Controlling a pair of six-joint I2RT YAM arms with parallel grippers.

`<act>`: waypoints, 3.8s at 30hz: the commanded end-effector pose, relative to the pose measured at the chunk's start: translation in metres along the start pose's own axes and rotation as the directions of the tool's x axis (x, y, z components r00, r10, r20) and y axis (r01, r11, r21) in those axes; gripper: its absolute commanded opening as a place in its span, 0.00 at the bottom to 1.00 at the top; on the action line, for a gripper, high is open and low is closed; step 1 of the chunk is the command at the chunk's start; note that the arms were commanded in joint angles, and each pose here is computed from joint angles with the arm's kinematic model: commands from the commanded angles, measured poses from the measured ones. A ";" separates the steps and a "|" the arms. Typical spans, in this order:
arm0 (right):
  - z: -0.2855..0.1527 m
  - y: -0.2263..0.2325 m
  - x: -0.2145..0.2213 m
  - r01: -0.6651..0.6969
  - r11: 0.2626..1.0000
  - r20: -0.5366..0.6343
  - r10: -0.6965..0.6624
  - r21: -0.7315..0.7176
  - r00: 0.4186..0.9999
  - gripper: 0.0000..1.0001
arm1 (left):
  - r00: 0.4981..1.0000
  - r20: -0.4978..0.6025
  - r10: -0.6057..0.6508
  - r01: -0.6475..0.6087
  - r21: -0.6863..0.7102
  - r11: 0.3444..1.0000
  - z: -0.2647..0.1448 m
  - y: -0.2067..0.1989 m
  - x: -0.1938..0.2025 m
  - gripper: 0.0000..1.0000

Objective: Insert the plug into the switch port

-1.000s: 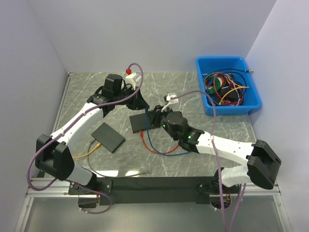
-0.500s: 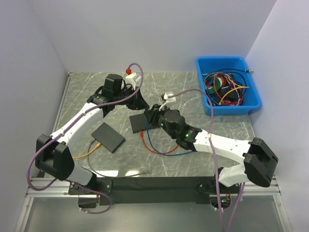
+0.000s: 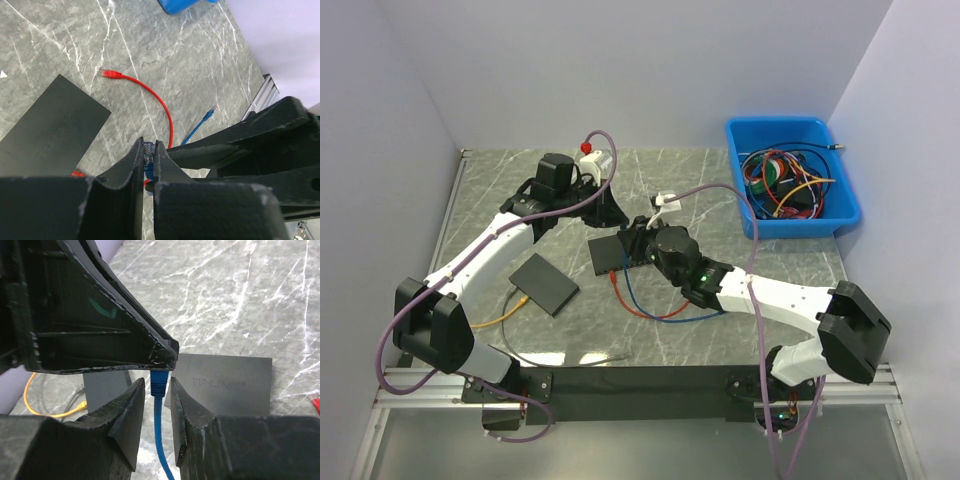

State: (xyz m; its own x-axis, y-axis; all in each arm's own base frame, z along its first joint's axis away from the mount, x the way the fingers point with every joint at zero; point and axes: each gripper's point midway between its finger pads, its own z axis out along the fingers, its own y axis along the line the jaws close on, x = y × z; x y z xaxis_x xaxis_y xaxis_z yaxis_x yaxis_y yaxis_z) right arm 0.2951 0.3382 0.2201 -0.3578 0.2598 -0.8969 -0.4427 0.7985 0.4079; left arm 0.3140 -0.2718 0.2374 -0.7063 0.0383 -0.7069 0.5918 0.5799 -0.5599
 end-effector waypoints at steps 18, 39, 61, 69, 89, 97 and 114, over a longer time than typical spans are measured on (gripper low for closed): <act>-0.005 0.008 -0.034 -0.045 0.999 0.088 0.047 -0.019 0.995 0.05 | 0.999 0.028 0.029 -0.028 -0.039 0.999 -0.004 0.001 -0.010 0.00; -0.069 -0.080 0.073 0.036 0.975 -0.231 0.016 0.220 0.973 0.00 | 0.978 0.082 -0.190 0.205 -0.500 0.841 -0.011 0.132 -0.006 0.41; -0.012 -0.083 0.162 0.186 0.952 -0.499 -0.043 0.242 0.866 0.00 | 0.939 -0.035 -0.341 0.226 -0.684 0.694 0.041 0.226 0.035 0.35; 0.011 -0.076 0.156 0.221 0.943 -0.493 -0.073 0.247 0.867 0.00 | 0.913 -0.067 -0.403 0.239 -0.712 0.660 0.040 0.229 0.052 0.33; 0.021 -0.084 0.148 0.250 0.925 -0.473 -0.090 0.287 0.876 0.00 | 0.902 -0.127 -0.413 0.203 -0.719 0.664 0.036 0.201 0.080 0.31; 0.028 -0.078 0.143 0.251 0.932 -0.453 -0.111 0.260 0.884 0.00 | 0.914 -0.089 -0.396 0.257 -0.629 0.734 0.051 0.211 0.051 0.34; 0.040 -0.080 0.157 0.262 0.943 -0.418 -0.158 0.206 0.895 0.00 | 0.902 -0.194 -0.386 0.256 -0.481 0.839 0.079 0.194 0.065 0.36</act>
State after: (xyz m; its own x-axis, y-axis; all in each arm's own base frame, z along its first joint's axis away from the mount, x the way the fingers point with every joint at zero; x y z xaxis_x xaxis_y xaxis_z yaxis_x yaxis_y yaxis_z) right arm 0.2933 0.3253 0.0306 -0.6461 -0.1624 -0.7458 -0.3334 0.9390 0.0844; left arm 0.4163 -0.2009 0.0370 -0.9403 -0.0846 -0.3296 0.0564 0.9164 -0.3962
